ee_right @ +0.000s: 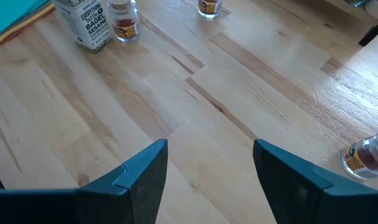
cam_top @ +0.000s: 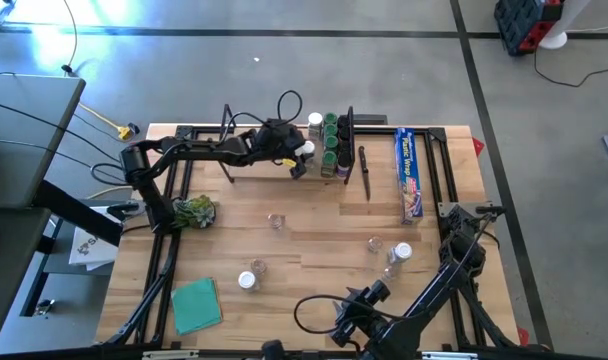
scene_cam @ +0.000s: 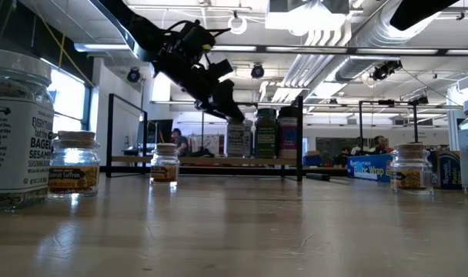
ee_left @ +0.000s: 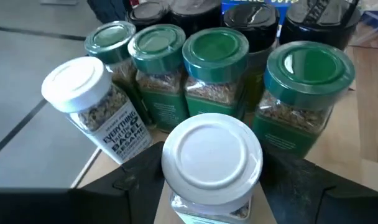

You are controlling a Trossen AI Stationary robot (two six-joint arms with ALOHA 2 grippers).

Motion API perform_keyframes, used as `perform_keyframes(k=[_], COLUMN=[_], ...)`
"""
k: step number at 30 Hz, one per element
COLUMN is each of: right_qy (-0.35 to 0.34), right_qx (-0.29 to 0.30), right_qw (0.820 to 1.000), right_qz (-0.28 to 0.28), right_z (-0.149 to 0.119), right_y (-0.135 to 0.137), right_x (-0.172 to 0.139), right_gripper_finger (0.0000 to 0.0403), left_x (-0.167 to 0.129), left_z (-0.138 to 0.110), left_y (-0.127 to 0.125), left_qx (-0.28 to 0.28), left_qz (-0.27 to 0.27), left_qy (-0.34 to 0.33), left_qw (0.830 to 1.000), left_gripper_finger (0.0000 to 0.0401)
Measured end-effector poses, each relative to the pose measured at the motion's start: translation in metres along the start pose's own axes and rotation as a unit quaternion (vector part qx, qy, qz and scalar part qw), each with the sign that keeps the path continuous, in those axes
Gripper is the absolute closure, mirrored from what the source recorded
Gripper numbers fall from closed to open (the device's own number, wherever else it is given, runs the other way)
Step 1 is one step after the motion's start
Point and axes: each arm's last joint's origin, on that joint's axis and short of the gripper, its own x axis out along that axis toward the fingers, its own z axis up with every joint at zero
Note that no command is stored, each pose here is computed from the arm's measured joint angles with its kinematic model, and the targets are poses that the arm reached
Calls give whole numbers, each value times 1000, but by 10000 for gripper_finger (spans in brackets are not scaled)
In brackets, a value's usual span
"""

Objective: Shelf spices
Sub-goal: Put the white seasoning bottle on the shelf aligned with the other white seasoning bottle

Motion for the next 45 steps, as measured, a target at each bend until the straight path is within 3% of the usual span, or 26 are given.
perform_keyframes(k=[6, 15, 20, 25, 28, 33, 38, 45], right_qy=[2, 20, 19, 21, 21, -5, -4, 3], right_qx=[2, 11, 15, 18, 22, 29, 16, -20], right_qw=[1000, 1000, 1000, 1000, 1000, 1000, 1000, 1000], right_qz=[-2, 1, -2, -2, -2, 7, 6, -7], right_z=[2, 2, 5, 7, 7, 9, 9, 16], right_y=[0, 2, 2, 2, 3, 4, 4, 3], right_x=[2, 4, 7, 9, 10, 10, 10, 18], right_gripper_finger=[171, 171, 171, 171, 171, 171, 171, 171], left_x=[-1, -6, -35, -87, -109, -115, -91, -43], left_z=[6, 18, 52, 69, 53, -8, -53, -65], left_y=[2, 13, 20, 5, -21, -67, -68, -44], left_qx=[25, 27, 27, 44, 49, 62, 5, -19], left_qz=[8, -3, 0, -32, -66, -79, -46, -31], left_qy=[-27, -28, -22, -26, -31, -43, -56, -34], left_qw=[999, 999, 999, 998, 996, 994, 997, 999], left_gripper_finger=[161, 116, 110, 115, 132, 186, 249, 326])
